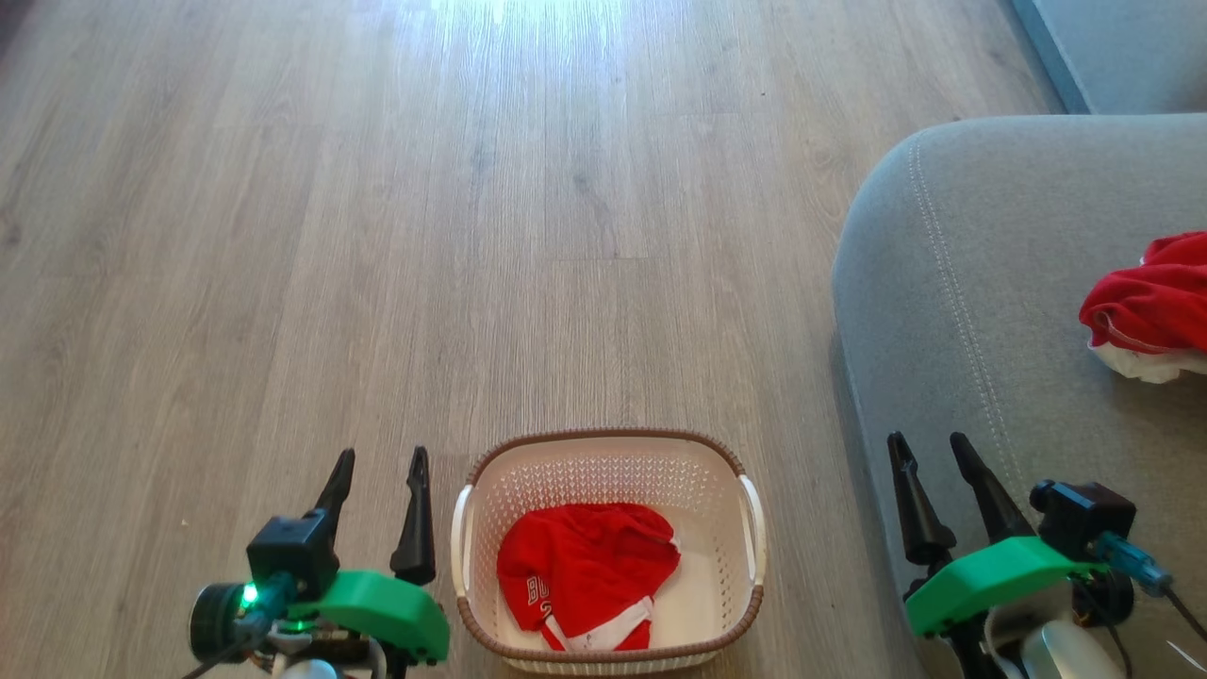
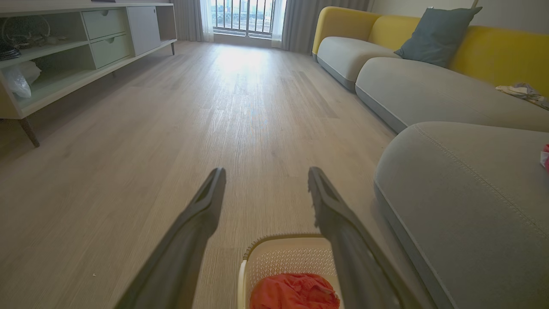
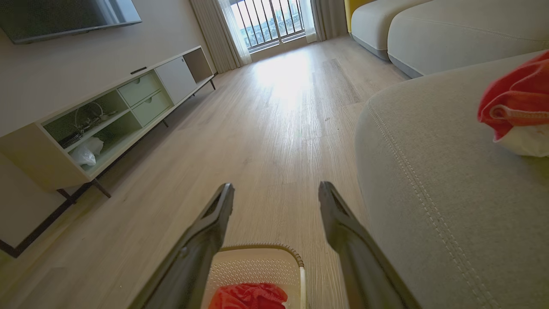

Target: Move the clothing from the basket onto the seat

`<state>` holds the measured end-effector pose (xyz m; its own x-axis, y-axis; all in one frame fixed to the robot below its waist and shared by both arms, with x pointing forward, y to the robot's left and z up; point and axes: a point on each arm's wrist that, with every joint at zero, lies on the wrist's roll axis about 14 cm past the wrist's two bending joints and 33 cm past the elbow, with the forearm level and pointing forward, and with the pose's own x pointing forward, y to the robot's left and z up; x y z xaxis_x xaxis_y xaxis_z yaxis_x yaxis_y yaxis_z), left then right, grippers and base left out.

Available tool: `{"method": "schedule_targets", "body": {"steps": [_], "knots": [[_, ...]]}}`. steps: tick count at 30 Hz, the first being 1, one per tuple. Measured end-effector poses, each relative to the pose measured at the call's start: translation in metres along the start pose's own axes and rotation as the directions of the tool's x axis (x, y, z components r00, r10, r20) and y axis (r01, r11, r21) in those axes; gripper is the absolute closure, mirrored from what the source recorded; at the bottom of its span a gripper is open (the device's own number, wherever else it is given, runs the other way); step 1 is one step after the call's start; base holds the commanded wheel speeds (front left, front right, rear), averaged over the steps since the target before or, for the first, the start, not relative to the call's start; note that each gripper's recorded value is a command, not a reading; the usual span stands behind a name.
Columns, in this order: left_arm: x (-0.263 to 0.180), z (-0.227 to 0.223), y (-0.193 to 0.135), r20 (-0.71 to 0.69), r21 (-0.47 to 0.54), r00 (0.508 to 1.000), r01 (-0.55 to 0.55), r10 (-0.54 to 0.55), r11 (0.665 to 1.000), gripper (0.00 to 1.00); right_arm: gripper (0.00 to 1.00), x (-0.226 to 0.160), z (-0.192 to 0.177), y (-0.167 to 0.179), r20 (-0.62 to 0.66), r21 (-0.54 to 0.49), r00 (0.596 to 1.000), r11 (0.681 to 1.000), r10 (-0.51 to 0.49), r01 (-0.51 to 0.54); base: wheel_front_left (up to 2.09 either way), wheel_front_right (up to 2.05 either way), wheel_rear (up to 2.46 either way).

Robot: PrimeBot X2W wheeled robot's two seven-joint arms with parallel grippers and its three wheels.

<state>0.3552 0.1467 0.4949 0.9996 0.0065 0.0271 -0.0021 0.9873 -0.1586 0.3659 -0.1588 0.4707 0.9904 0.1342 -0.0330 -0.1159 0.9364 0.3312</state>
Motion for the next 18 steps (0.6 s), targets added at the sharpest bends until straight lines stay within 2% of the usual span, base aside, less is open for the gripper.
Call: {"method": "schedule_targets", "body": {"steps": [18], "knots": [[0.0012,-0.0064,-0.0012,-0.02,0.001,1.0,0.004,-0.004,1.0,0.0,0.0,0.0016,0.0021,-0.0057,0.006,-0.003,1.0,1.0,-0.015,0.015,0.0,0.0,0.0]]}}
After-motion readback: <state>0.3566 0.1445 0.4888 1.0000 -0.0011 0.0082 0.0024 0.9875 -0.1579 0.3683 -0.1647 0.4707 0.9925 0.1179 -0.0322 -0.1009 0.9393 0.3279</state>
